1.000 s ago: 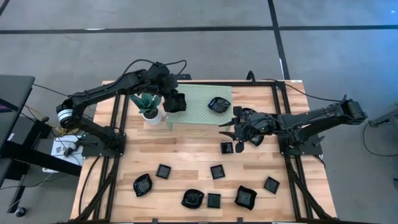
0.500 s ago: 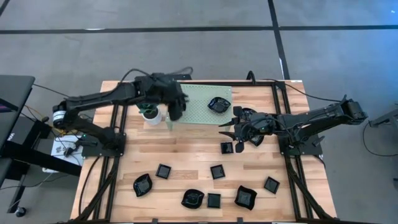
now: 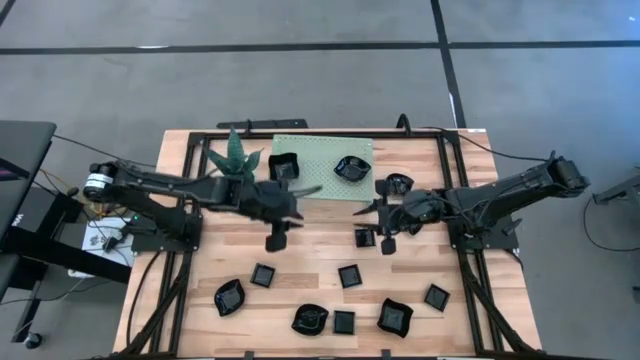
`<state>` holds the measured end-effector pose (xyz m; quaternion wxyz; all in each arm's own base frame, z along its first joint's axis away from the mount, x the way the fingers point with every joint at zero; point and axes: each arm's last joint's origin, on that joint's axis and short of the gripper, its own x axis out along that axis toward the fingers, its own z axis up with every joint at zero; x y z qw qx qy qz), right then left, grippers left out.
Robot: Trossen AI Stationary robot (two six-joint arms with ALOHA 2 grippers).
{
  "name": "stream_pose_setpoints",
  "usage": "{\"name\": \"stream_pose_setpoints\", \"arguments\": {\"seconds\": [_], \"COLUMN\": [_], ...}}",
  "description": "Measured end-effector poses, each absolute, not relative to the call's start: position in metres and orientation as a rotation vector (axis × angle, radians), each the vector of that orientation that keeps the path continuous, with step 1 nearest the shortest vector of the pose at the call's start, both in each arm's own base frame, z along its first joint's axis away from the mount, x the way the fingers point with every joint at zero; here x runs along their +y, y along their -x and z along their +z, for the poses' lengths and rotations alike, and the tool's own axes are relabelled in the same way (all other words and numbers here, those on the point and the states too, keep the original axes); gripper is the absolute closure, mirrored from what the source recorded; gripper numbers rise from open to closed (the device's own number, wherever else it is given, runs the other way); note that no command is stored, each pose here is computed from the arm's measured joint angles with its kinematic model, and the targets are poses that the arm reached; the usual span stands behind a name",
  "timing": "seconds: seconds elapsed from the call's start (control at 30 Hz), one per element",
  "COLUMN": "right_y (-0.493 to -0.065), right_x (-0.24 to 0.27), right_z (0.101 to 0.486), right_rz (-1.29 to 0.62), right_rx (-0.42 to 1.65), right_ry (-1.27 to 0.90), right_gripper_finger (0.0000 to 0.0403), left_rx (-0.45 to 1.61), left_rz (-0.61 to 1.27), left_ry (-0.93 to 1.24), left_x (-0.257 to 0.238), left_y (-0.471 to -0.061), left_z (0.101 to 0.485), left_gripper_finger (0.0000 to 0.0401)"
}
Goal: Pick & Place Mini shaped plates
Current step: Stack the distorted square plate on top of the other distorted square plate on the shelf
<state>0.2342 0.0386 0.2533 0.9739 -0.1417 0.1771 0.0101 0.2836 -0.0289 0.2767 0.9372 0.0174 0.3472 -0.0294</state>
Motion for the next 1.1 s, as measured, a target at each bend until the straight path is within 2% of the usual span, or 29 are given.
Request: {"name": "stream_pose_setpoints", "arguments": {"seconds": [0.27,0.43,0.67,0.9,1.1], "right_y": [-0.219,-0.216,-0.222,-0.236,-0.243], "right_x": [0.081,0.108,0.127,0.15,0.171], "right_z": [0.244,0.231,0.197,0.205,0.22], "right_rz": [0.149,0.206,0.163,0.196,0.228], "right_rx": [0.448,0.527,0.783,0.962,1.172], "right_ry": [0.067,-0.045,-0.232,-0.189,-0.364], "right_gripper_finger": [0.0294,0.0294,0.0294,0.0294,0.0294], "left_rx": [0.595,0.575,0.543,0.532,0.53], "left_rz": [-0.132,-0.127,-0.093,-0.087,-0.087], "left_ry": [-0.032,-0.031,-0.037,-0.034,-0.033], "left_x": [-0.051,-0.05,-0.049,-0.048,-0.048], "left_y": [-0.278,-0.276,-0.278,-0.279,-0.279], "left_z": [0.235,0.229,0.231,0.232,0.232], "left_gripper_finger": [0.0306,0.0306,0.0306,0.0306,0.0306]}}
